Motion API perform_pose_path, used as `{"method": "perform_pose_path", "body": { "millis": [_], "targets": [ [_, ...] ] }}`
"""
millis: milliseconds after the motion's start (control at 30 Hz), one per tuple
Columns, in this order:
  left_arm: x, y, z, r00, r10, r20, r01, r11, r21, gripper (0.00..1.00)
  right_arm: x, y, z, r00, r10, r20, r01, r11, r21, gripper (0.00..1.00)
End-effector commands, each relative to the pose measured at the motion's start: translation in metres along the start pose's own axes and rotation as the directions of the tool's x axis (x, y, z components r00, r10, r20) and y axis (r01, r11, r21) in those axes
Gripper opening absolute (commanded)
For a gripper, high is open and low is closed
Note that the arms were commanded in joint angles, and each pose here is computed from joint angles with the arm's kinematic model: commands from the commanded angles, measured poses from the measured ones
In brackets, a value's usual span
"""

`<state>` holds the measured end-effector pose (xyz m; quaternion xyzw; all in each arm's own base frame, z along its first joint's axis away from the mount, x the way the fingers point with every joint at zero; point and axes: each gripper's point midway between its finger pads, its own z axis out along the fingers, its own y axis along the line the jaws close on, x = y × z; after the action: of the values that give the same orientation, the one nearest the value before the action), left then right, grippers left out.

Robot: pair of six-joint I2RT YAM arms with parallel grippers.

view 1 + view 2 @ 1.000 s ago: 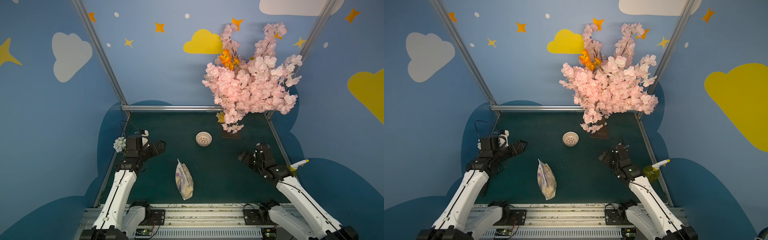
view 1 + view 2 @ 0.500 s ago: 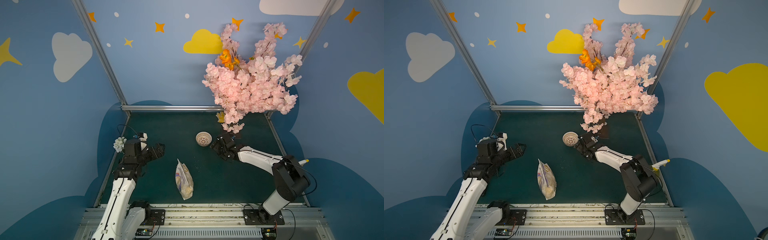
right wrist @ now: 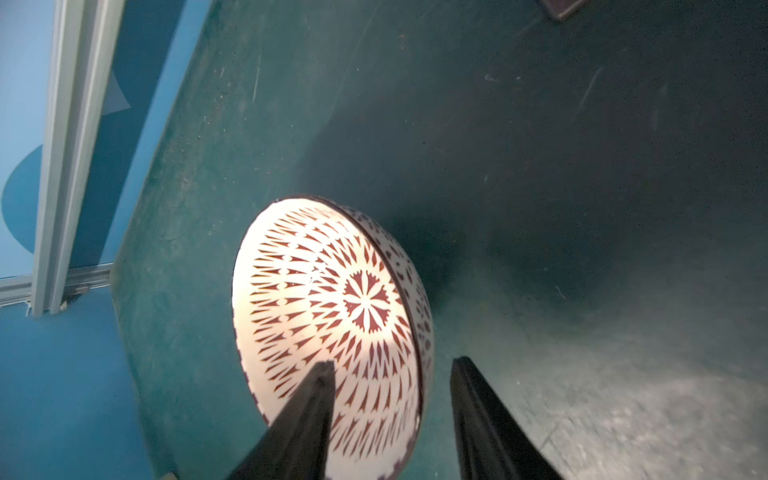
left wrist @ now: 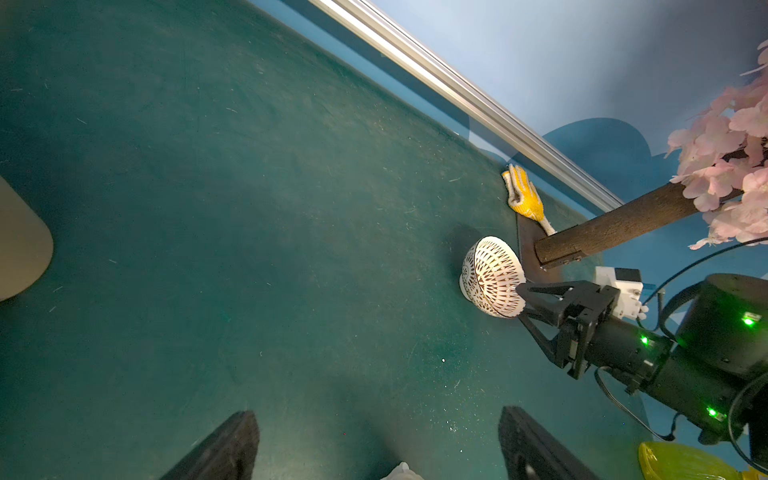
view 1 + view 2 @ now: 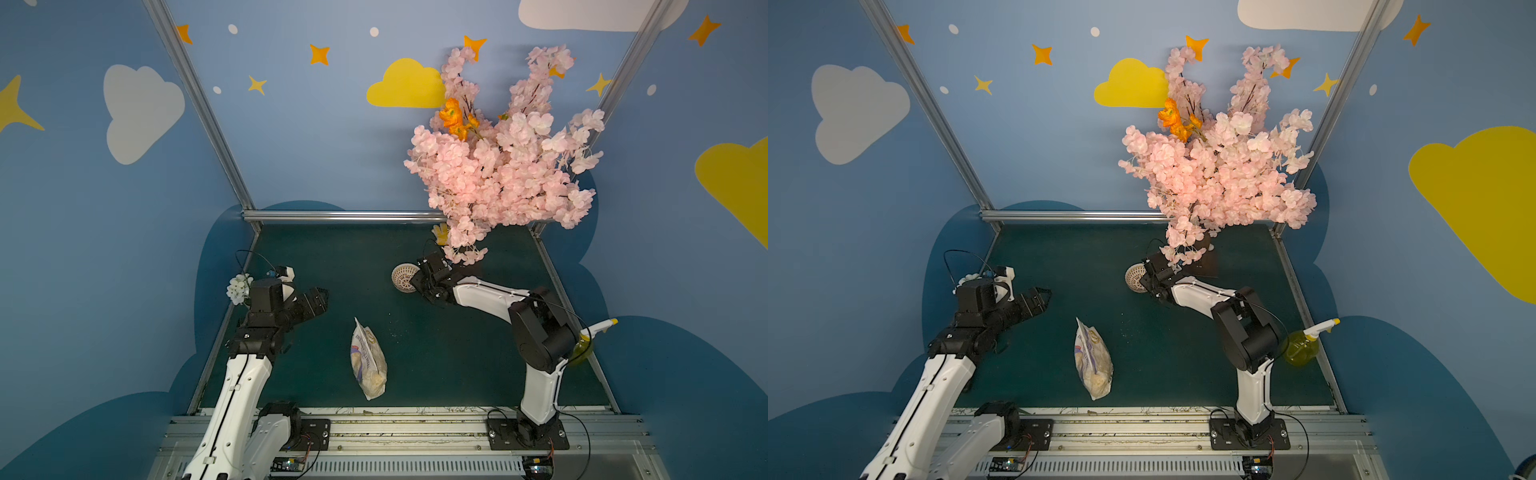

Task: Pour the oats into the breakfast bowl
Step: Pick up the bowl from the center of the board.

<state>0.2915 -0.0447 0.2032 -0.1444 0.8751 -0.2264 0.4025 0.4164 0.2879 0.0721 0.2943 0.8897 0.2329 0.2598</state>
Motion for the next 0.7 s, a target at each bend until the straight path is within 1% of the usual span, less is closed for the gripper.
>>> {"method": "perform_pose_path", "body": {
  "millis": [0,100,133,167,200,333,433,533,667],
  "targets": [
    [0.001,0.003,0.001,1.000,-0.006,0.006,0.006,1.000,-0.001,0.94,0.001,-0.006,0.007,1.000,-0.024,0.002,0.024,0.998,0.057,0.40],
    [0.001,0.003,0.001,1.000,-0.004,0.006,0.004,1.000,-0.002,0.94,0.006,-0.013,0.014,1.000,-0.019,-0.009,0.020,0.996,0.086,0.32],
    [0.001,0.003,0.001,1.000,-0.005,0.007,0.006,1.000,-0.004,0.94,0.007,-0.015,0.015,1.000,-0.015,-0.012,0.016,0.996,0.088,0.25],
    [0.001,0.003,0.001,1.000,-0.006,0.007,0.006,1.000,-0.005,0.94,0.009,-0.016,0.017,1.000,-0.018,-0.017,0.019,0.996,0.091,0.16],
    [0.001,0.003,0.001,1.000,-0.008,0.007,0.008,1.000,-0.005,0.94,0.011,-0.018,0.017,1.000,-0.018,-0.021,0.020,0.995,0.096,0.12],
    [0.002,0.003,0.001,1.000,-0.010,0.004,0.010,1.000,-0.002,0.93,0.015,-0.016,0.010,0.999,-0.032,-0.029,0.035,0.994,0.102,0.01],
    [0.002,0.002,0.001,1.000,-0.011,0.005,0.011,1.000,0.002,0.93,0.020,-0.014,0.000,0.998,-0.046,-0.048,0.051,0.992,0.114,0.00],
    [0.001,0.001,0.000,1.000,-0.012,0.010,0.011,1.000,0.006,0.93,0.028,-0.009,-0.019,0.996,-0.061,-0.071,0.068,0.993,0.098,0.00],
    [0.001,-0.001,-0.001,1.000,-0.012,0.012,0.012,1.000,0.014,0.93,0.043,-0.004,-0.060,0.987,-0.137,-0.085,0.143,0.987,0.070,0.00]
  ]
}}
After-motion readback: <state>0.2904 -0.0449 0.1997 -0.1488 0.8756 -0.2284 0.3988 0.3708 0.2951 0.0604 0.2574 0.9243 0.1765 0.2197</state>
